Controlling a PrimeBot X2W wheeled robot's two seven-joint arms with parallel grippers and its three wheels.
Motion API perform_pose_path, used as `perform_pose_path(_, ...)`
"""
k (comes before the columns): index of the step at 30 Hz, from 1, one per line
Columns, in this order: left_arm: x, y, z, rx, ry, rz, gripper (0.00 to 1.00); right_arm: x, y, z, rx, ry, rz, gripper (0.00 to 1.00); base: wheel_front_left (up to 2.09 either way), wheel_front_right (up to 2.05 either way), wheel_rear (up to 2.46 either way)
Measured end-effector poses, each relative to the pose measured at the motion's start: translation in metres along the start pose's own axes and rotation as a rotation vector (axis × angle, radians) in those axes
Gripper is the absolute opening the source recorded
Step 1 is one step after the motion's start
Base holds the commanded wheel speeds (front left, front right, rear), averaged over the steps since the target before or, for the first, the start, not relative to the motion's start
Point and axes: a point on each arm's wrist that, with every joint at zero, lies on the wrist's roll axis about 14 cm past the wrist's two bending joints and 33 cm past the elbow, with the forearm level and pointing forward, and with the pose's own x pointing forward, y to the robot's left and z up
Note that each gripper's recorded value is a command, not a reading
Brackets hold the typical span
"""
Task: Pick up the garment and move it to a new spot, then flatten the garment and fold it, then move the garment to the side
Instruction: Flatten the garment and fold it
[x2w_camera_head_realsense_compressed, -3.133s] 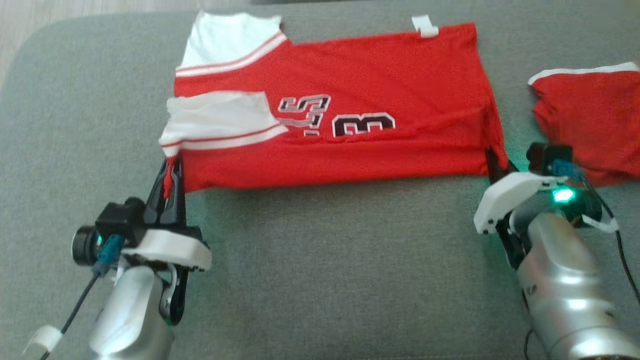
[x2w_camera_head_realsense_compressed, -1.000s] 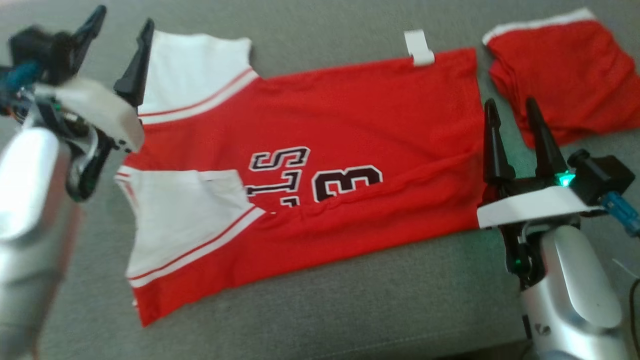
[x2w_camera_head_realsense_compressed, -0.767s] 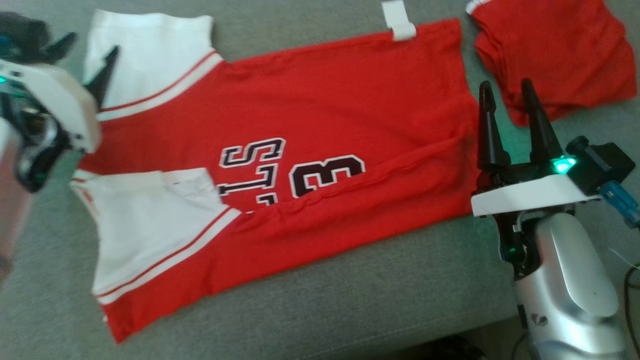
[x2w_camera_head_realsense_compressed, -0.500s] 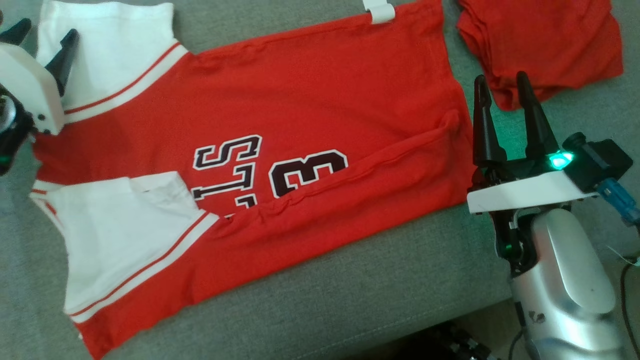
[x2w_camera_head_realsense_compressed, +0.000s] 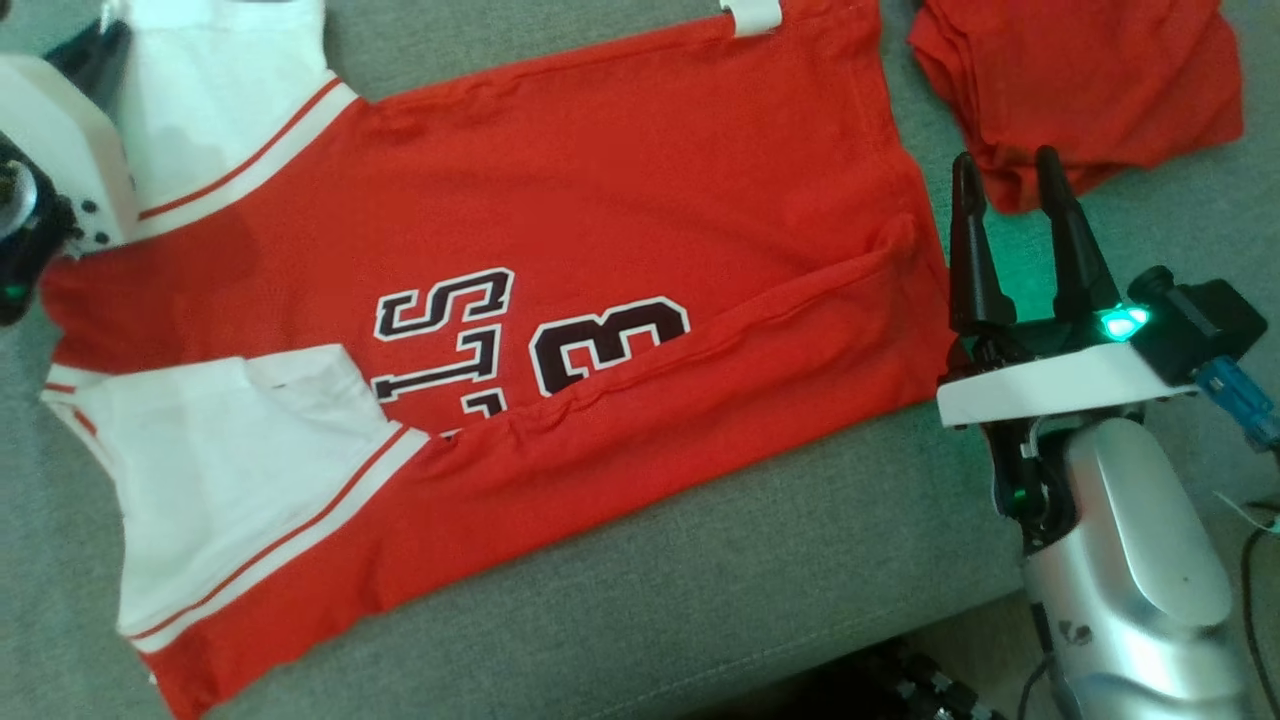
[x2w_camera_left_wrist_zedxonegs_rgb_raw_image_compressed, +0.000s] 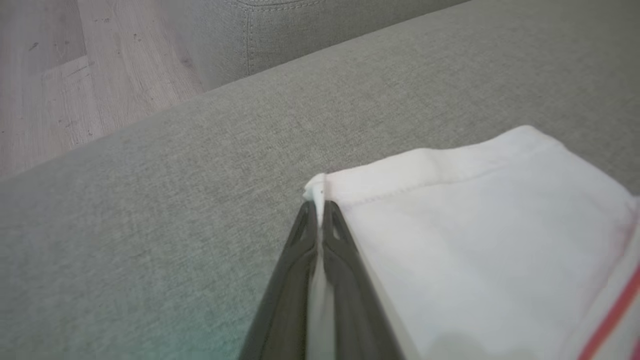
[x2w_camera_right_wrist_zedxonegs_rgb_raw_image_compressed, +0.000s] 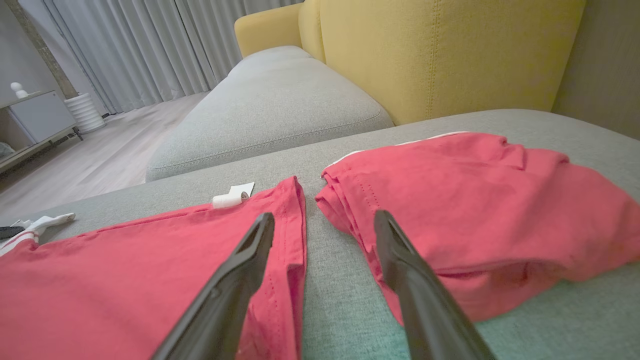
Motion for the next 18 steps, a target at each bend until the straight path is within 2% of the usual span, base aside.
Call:
perform_pose_path(5, -0.014, 0.000, 0.006, 0.025, -0.058, 0.010, 0.00, 0.001, 0.002, 0.005, -0.012, -0.013, 0.006, 1.00, 0.00, 0.00, 0.00)
perform_pose_path(14, -0.063, -0.008, 0.052, 0.076, -0.333, 0.021, 0.00, 0.009, 0.018, 0.024, -0.062, -0.050, 0.050, 1.00, 0.00, 0.00, 0.00)
perform_pose_path(18, -0.090, -0.012, 0.054, 0.099, -0.410, 0.024, 0.00, 0.015, 0.029, 0.026, -0.105, -0.017, 0.077, 1.00, 0.00, 0.00, 0.00)
